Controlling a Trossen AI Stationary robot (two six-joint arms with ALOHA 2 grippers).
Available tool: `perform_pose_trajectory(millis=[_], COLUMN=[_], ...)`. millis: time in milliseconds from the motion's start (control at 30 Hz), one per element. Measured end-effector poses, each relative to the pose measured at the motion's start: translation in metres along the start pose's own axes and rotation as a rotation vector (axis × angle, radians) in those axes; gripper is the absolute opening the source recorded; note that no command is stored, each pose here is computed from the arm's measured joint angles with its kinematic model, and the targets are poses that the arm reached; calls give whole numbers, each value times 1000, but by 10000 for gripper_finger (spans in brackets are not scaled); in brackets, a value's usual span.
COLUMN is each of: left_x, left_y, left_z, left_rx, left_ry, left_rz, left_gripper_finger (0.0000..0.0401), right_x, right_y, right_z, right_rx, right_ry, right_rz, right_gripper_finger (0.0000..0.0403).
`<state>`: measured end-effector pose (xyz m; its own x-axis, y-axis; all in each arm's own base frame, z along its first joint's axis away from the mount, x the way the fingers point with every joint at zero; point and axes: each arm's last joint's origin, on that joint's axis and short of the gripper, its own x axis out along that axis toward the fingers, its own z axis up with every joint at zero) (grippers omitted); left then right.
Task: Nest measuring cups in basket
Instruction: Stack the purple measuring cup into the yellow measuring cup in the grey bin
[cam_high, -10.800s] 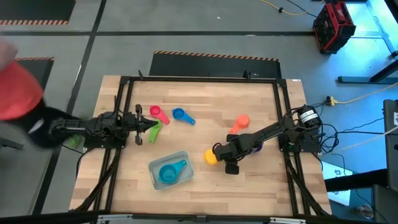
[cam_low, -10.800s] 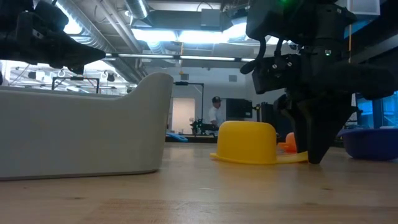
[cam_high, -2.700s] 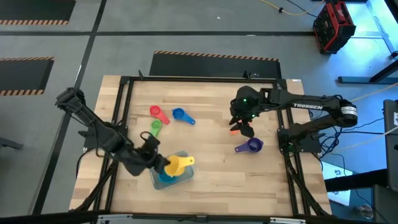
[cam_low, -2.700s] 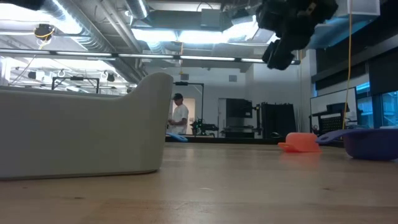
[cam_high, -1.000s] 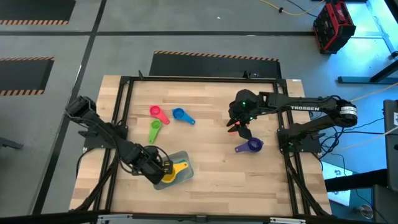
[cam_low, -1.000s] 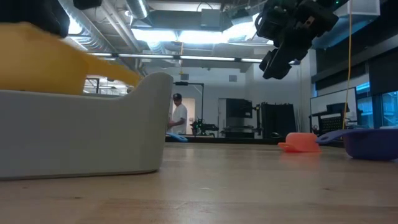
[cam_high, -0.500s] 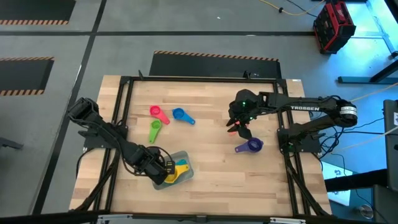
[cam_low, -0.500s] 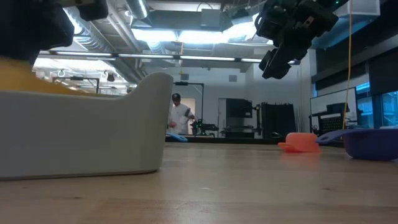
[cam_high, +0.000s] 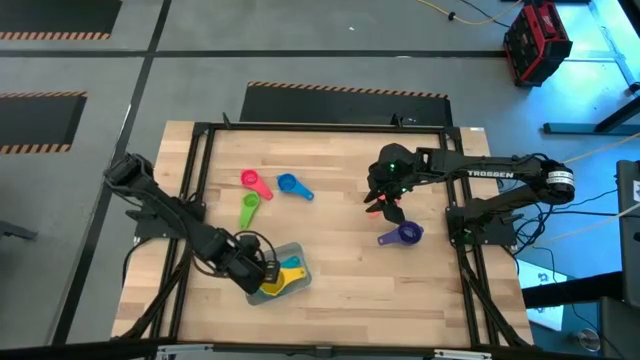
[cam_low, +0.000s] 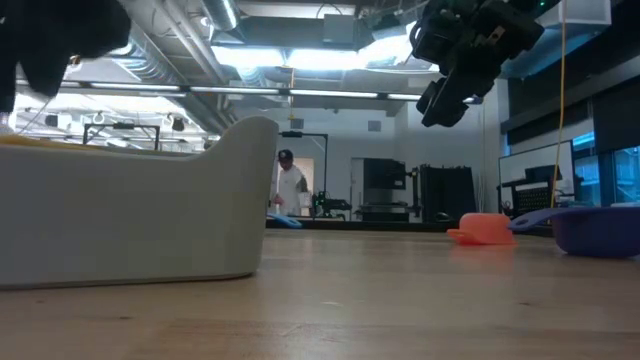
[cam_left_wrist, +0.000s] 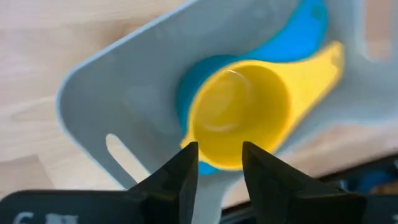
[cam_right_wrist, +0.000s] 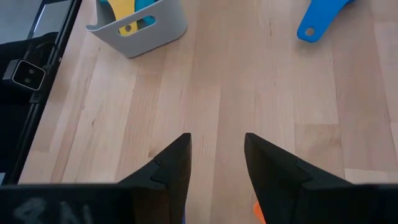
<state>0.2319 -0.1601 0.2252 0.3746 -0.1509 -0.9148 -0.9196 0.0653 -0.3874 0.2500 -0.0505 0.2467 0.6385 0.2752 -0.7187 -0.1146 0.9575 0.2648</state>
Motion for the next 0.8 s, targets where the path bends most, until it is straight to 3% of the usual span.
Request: perform_pose_trajectory(millis=[200,400,800], left_x=[-31,-50,-55], left_y=[-4,-12,-31], left_z=[10,35,99], left_rx=[221,413,820], left_ry=[27,-83,-212], left_rz=[-126,-212,-199], left_gripper_finger=[118,118,115], right_x=[0,0,0], right_y=[0,0,0], right_z=[-1,-3,-4], right_rx=[6,35,102], right_ry=[11,32,35], right_rz=[2,4,3], right_gripper_finger=[154,161,255])
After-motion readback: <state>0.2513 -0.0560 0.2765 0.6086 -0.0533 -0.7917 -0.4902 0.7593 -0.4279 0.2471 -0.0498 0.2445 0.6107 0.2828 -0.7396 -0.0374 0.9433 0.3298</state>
